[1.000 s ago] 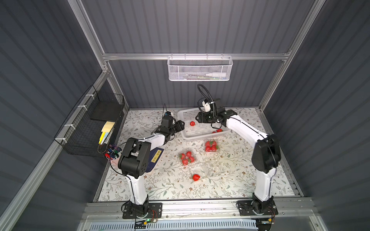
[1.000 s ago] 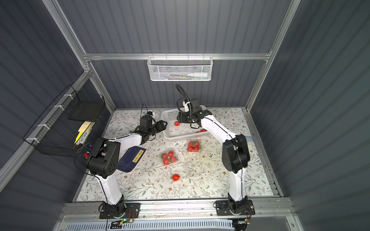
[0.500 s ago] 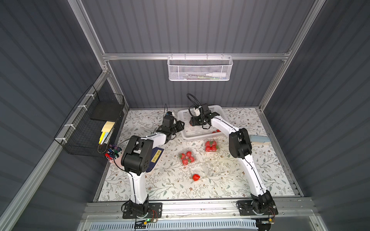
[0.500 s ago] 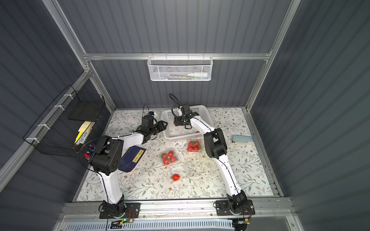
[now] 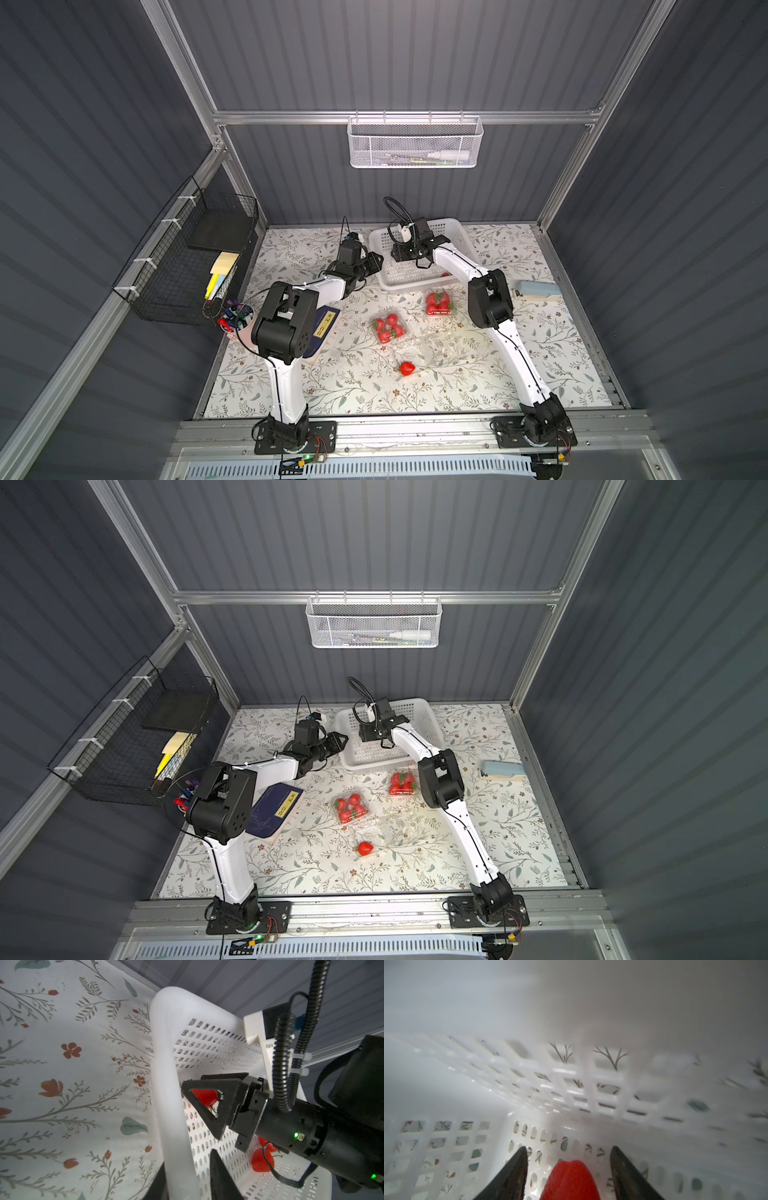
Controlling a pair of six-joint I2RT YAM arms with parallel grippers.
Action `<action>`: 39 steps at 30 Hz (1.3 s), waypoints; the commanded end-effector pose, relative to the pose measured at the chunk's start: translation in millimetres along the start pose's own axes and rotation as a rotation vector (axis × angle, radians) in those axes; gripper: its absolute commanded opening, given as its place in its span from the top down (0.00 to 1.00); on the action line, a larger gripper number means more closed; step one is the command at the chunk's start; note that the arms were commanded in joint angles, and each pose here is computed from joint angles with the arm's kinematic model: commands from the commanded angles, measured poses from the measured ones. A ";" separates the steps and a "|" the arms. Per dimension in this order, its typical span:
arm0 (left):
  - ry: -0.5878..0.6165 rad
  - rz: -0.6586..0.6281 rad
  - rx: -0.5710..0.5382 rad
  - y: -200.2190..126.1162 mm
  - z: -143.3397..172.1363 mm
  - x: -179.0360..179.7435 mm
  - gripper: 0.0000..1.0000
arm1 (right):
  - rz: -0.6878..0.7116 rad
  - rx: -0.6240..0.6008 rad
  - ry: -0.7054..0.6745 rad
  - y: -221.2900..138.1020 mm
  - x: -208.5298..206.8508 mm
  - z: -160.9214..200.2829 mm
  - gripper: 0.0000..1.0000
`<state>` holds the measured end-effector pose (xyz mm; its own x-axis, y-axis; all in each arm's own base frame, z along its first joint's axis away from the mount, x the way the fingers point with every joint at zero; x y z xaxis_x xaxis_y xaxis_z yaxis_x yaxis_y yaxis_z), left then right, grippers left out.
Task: Pack strawberries into containers
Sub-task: Pick up the strawberry from the basket, then place the strawberry in the packing box.
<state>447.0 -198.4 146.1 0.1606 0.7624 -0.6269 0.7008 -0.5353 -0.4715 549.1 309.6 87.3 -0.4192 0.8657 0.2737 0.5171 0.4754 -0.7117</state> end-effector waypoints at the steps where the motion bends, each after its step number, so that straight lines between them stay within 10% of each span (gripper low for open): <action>1: 0.002 0.030 0.028 5.2 6.0 -2.6 0.70 | 0.039 0.074 -0.057 -0.9 7.1 15.6 0.40; 13: 0.026 0.021 0.033 -7.3 4.7 -6.3 0.70 | 0.007 -0.009 -0.064 -32.7 19.6 -5.1 0.70; 22: 0.053 0.083 -0.075 -34.9 -35.0 -35.5 0.69 | -0.052 -0.109 -0.071 -152.9 54.1 -23.4 0.86; 39: 0.038 0.062 -0.155 -71.5 -54.2 -38.0 0.31 | -0.095 0.239 -0.033 -253.5 131.9 195.5 0.87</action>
<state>433.7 -174.5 231.5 0.2275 0.7438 -0.6285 0.7827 -0.5236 -0.3363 231.9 282.8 192.6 -0.5522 0.7698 0.3202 0.3124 0.5471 -0.7766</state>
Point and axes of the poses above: each gripper's point midway between its finger pads, its own y axis out along the fingers, its own x axis along the line the jaws close on, z = x × y, the point moved 7 cm from there along -y, back along the fingers, and after that the axes turned 1 degree about y, right-handed, at the moved point
